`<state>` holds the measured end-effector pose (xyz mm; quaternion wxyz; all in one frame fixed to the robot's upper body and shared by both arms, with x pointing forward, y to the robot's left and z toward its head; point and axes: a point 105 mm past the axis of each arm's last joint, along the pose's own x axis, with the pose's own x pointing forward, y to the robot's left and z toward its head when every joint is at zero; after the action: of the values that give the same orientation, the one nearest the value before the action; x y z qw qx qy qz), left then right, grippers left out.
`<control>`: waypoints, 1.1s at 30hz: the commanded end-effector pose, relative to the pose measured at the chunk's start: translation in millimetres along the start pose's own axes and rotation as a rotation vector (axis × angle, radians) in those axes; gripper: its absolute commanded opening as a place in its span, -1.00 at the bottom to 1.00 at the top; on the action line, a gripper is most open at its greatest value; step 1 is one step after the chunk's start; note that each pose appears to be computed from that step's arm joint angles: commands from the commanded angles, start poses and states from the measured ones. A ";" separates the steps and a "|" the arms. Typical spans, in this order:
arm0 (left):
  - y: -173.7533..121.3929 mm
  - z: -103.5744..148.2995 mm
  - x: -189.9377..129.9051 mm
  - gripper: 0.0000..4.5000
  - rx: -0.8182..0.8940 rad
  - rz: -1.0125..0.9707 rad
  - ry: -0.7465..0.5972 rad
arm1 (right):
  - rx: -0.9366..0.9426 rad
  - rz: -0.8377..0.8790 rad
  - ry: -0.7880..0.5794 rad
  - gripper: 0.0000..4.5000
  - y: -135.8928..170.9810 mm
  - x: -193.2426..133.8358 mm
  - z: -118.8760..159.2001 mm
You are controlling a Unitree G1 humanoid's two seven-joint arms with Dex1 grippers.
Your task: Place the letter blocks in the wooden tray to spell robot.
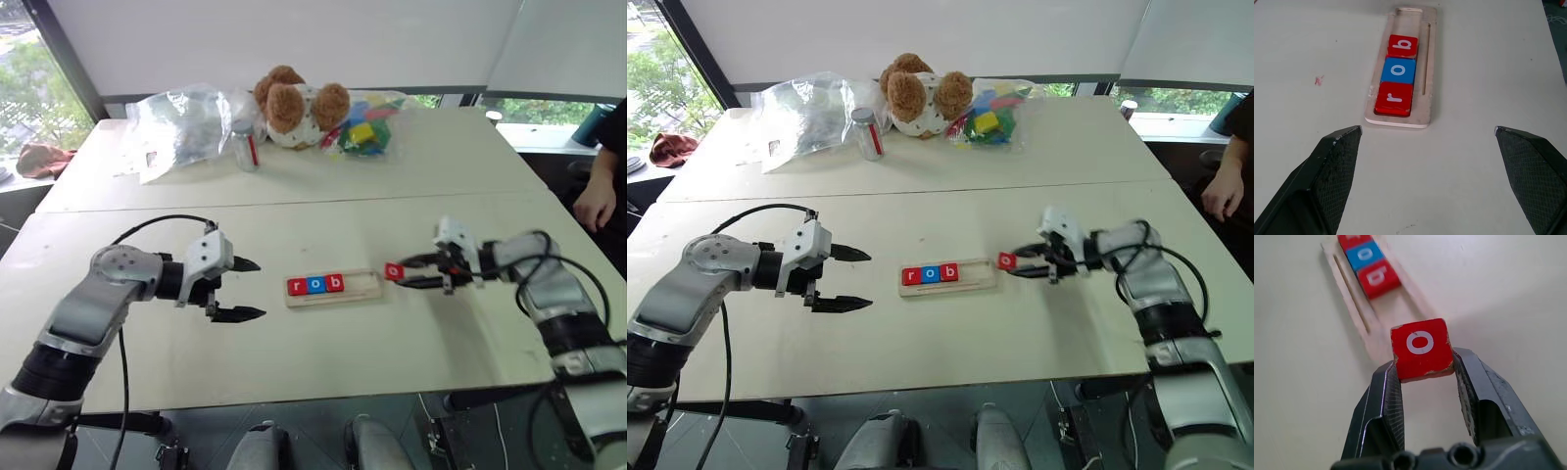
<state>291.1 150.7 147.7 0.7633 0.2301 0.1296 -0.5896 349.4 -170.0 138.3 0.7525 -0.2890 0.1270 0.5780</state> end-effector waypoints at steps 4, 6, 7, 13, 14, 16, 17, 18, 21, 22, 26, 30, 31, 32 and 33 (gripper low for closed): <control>0.5 3.9 -0.2 1.00 0.034 0.009 0.000 | -0.083 0.139 0.056 -0.52 -0.3 25.9 9.1; -1.2 3.3 -0.7 1.00 0.029 0.013 -0.003 | -0.100 0.169 0.075 -0.52 0.8 30.4 7.1; -1.9 2.9 -0.7 1.00 0.027 0.016 -0.004 | -0.104 0.179 0.082 -0.52 0.9 31.9 5.8; -5.2 1.8 -0.2 1.00 0.012 0.027 -0.015 | -0.114 0.193 0.077 -0.52 -1.6 40.3 6.0; -5.4 1.9 0.1 1.00 0.010 0.029 -0.017 | -0.113 0.194 0.071 -0.52 -1.7 41.6 6.8; -5.6 2.5 0.6 1.00 0.006 0.031 -0.023 | -0.114 0.195 0.061 -0.52 -1.9 44.3 8.7; -5.5 2.5 1.2 1.00 0.007 0.031 -0.023 | -0.121 0.196 0.060 -0.52 -1.7 45.7 9.4; -5.4 2.6 1.5 1.00 0.008 0.032 -0.023 | -0.125 0.197 0.059 -0.52 -1.5 46.6 9.9; -5.5 3.2 3.0 1.00 0.010 0.033 -0.027 | -0.136 0.204 0.051 -0.52 0.6 49.7 11.8; -5.4 3.4 3.2 1.00 0.010 0.033 -0.028 | -0.137 0.205 0.050 -0.52 1.1 50.4 12.1; -4.9 4.7 5.3 1.00 0.011 0.033 -0.036 | -0.153 0.195 0.043 -0.52 1.0 54.2 13.9; -5.1 5.9 7.0 1.00 0.011 0.031 -0.042 | -0.161 0.202 0.041 -0.52 3.6 55.8 14.1; -4.9 5.8 7.3 1.00 0.011 0.031 -0.043 | -0.164 0.205 0.043 -0.52 4.3 55.9 13.8; -4.6 5.6 7.5 1.00 0.011 0.031 -0.043 | -0.166 0.204 0.045 -0.52 4.2 55.9 13.6; -4.1 5.6 7.6 1.00 0.011 0.032 -0.044 | -0.166 0.203 0.046 -0.52 4.2 55.8 13.3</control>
<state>288.0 144.8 137.5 0.7754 0.2153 0.1265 -0.5799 360.0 -121.8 110.2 0.6655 -0.3344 0.1445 0.6515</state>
